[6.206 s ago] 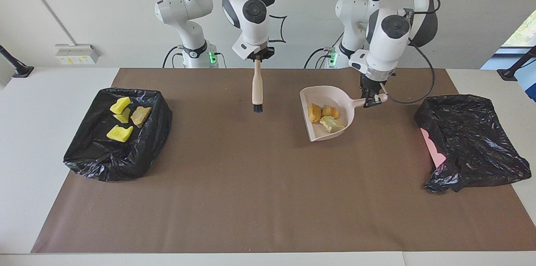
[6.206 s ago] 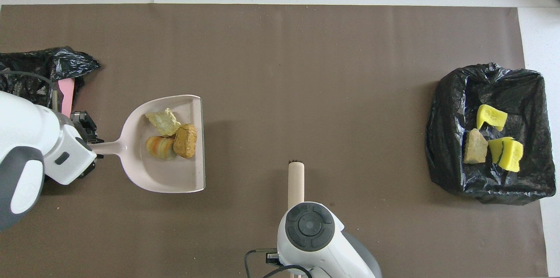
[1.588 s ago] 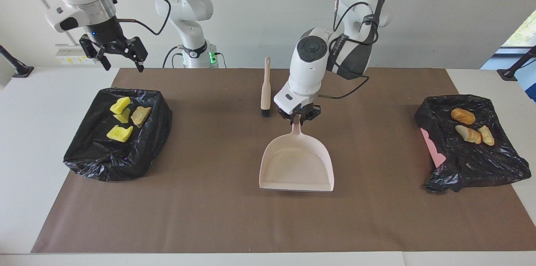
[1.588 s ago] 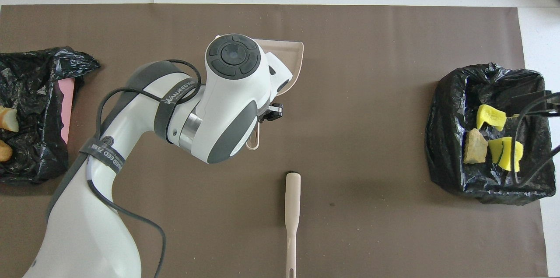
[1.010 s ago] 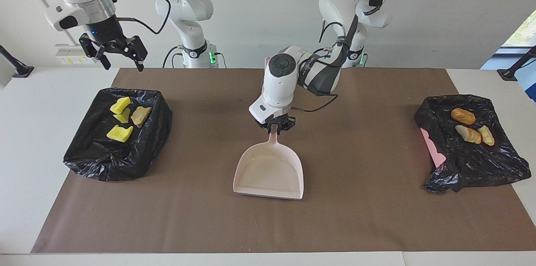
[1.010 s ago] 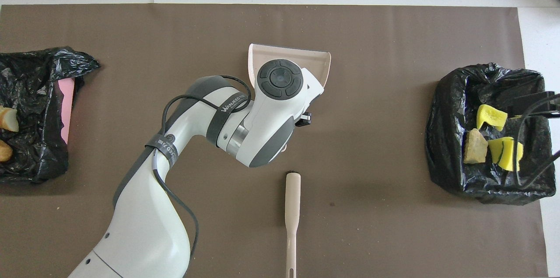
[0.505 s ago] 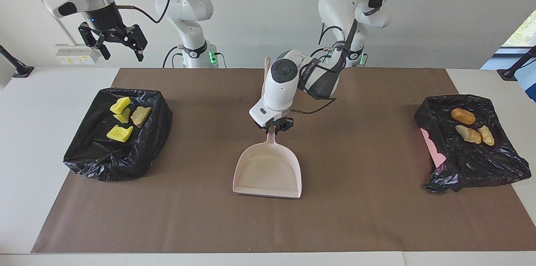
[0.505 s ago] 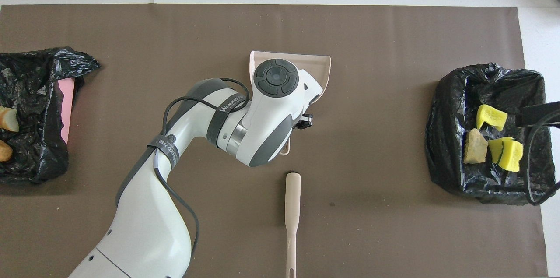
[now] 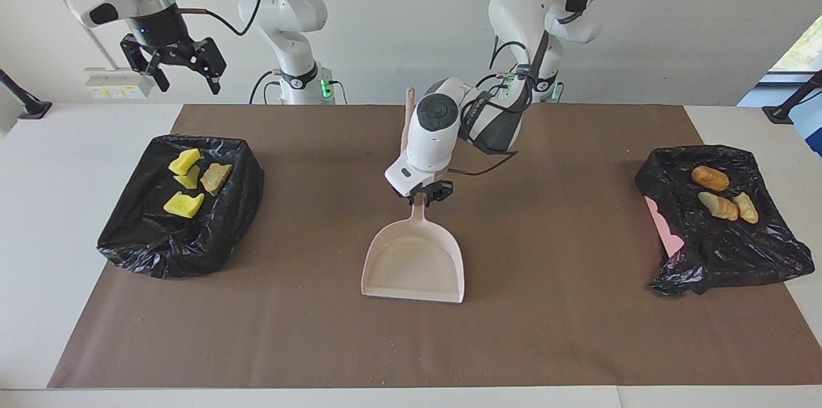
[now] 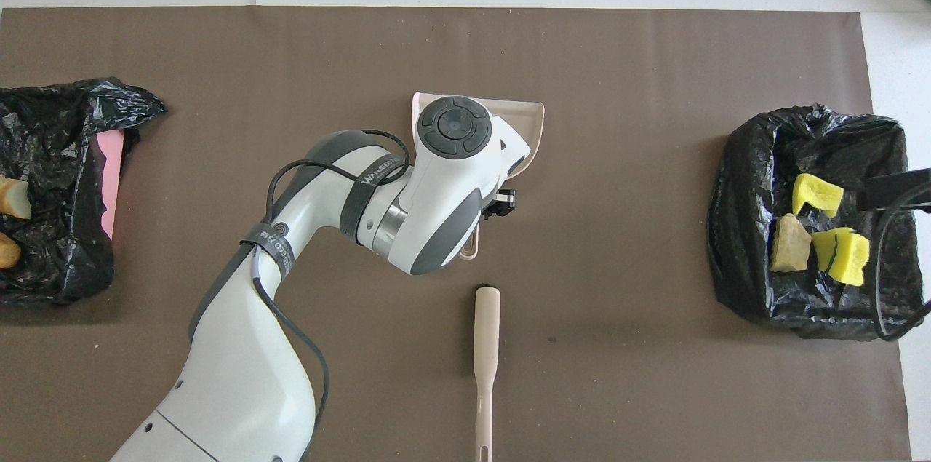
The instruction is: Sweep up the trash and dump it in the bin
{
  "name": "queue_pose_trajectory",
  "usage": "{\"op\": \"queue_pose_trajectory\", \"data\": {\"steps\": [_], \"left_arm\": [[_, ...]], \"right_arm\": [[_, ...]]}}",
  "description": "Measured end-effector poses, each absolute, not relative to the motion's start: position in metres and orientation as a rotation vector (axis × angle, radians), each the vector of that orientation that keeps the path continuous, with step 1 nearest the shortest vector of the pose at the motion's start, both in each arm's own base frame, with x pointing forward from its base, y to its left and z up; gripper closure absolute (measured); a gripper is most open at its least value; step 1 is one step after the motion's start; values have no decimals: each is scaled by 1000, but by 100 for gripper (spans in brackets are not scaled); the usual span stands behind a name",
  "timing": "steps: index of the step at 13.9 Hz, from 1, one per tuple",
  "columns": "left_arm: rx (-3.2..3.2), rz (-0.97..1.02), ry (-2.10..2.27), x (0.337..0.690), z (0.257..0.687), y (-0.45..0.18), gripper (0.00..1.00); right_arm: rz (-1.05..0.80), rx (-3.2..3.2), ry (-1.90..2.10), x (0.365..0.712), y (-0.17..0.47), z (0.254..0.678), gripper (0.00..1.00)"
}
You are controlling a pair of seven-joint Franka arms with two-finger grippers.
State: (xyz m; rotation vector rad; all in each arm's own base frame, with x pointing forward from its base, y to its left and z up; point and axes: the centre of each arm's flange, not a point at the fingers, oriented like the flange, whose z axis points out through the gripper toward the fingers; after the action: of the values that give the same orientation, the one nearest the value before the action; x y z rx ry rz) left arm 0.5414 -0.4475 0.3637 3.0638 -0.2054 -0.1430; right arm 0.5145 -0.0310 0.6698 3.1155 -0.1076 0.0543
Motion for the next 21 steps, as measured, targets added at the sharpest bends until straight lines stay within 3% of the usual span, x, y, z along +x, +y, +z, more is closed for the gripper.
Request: {"op": "queue_pose_trajectory", "data": {"steps": [3, 4, 10, 17, 21], "left_arm": [[3079, -112, -154, 552, 397, -424, 2], [3086, -99, -124, 555, 416, -410, 0], [3078, 28, -161, 562, 527, -273, 0], [3068, 63, -288, 530, 636, -69, 0], [3121, 103, -252, 519, 671, -27, 0]], "right_arm": [[52, 3117, -80, 515, -22, 669, 0], [52, 3118, -61, 515, -16, 669, 0], [49, 3119, -22, 516, -3, 668, 0], [44, 3120, -15, 517, -1, 666, 0], [41, 3124, -5, 517, 1, 665, 0]]}}
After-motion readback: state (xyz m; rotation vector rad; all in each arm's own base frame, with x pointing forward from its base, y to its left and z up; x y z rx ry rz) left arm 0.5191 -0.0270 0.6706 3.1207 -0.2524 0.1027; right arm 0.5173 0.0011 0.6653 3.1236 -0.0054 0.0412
